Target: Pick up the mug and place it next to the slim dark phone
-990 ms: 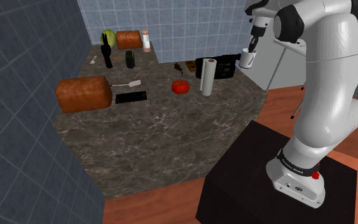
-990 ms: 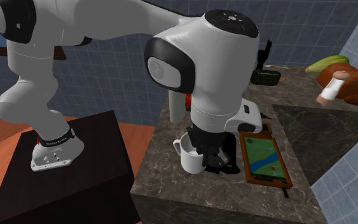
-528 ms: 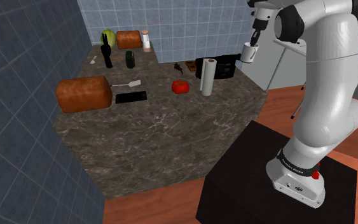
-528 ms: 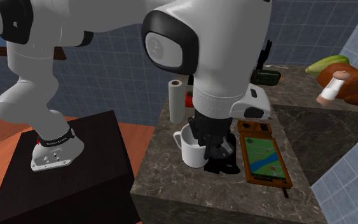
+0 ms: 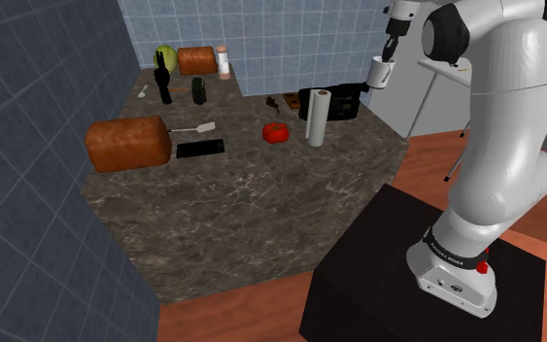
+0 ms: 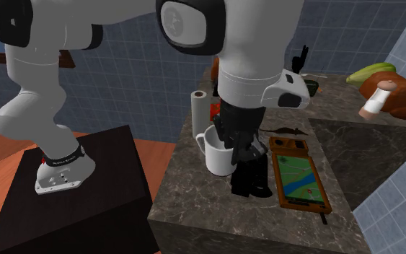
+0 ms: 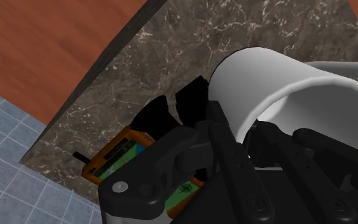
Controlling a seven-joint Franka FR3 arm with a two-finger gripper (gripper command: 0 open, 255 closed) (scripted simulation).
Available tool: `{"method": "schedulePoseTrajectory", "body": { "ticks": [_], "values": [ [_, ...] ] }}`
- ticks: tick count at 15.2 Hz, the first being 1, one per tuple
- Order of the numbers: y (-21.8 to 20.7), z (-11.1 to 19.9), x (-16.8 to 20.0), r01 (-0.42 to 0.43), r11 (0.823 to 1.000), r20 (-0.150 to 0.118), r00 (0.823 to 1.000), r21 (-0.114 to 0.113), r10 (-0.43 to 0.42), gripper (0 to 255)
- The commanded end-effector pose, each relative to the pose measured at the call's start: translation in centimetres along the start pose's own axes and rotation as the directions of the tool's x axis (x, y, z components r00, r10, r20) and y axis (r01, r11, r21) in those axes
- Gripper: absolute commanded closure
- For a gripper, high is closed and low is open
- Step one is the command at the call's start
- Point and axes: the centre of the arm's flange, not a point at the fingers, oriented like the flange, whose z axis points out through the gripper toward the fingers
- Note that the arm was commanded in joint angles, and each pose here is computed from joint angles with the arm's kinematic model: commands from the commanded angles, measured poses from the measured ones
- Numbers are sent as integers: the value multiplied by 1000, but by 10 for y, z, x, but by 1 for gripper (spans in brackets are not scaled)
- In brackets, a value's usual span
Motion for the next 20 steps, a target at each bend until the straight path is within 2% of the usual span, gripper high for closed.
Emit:
{"method": "schedulePoseTrajectory", "body": {
  "ticks": [1, 20],
  "values": [
    [-20, 1, 12, 0, 1000, 0, 1000, 0, 0, 255],
    [-231, 22, 145, 0, 1000, 0, 1000, 0, 0, 255]
  ]
}}
